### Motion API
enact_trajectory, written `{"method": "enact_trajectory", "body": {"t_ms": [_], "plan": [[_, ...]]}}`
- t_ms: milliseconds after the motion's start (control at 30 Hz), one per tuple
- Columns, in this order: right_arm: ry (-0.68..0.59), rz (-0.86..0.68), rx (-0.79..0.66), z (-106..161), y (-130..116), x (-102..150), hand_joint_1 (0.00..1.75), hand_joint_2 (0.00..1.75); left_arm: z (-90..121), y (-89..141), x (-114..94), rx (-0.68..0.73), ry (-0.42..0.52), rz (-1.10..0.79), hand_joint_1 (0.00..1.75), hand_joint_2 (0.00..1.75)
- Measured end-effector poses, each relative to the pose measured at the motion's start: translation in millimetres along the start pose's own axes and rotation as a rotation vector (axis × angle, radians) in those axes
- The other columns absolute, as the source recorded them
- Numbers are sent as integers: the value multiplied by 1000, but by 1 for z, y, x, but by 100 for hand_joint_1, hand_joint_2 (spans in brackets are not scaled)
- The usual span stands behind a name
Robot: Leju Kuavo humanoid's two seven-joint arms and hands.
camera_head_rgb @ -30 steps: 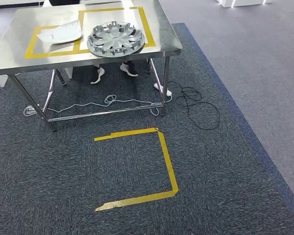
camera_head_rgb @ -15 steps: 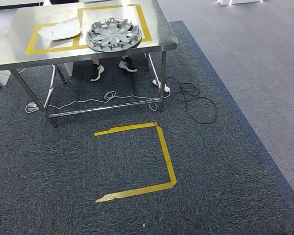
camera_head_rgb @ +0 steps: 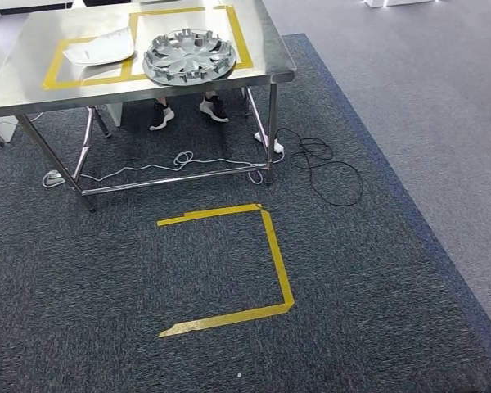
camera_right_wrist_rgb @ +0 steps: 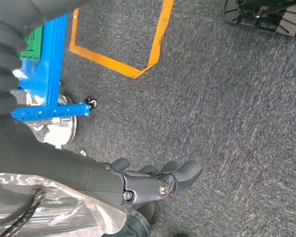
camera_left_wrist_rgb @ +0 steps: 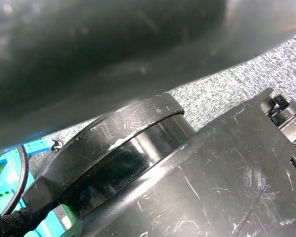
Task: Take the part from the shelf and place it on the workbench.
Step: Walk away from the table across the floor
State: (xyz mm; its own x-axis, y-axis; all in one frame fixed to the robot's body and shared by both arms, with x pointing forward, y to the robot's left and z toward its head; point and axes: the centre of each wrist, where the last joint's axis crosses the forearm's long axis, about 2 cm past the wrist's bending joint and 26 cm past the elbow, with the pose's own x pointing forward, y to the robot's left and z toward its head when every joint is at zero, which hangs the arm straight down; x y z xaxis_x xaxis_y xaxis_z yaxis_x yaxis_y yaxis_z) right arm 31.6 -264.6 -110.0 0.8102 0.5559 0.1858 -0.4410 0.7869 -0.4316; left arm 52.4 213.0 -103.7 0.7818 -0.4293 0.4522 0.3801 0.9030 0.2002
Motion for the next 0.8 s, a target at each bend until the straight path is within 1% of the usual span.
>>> {"method": "enact_trajectory", "body": {"t_ms": [433, 800], "plan": [[-4, -28, 1, 0, 0, -1, 0, 0, 0, 0, 0, 4, 3, 8, 0, 0], [-17, -10, -17, 0, 0, -1, 0, 0, 1, -1, -1, 4, 8, 18, 0, 0]]}}
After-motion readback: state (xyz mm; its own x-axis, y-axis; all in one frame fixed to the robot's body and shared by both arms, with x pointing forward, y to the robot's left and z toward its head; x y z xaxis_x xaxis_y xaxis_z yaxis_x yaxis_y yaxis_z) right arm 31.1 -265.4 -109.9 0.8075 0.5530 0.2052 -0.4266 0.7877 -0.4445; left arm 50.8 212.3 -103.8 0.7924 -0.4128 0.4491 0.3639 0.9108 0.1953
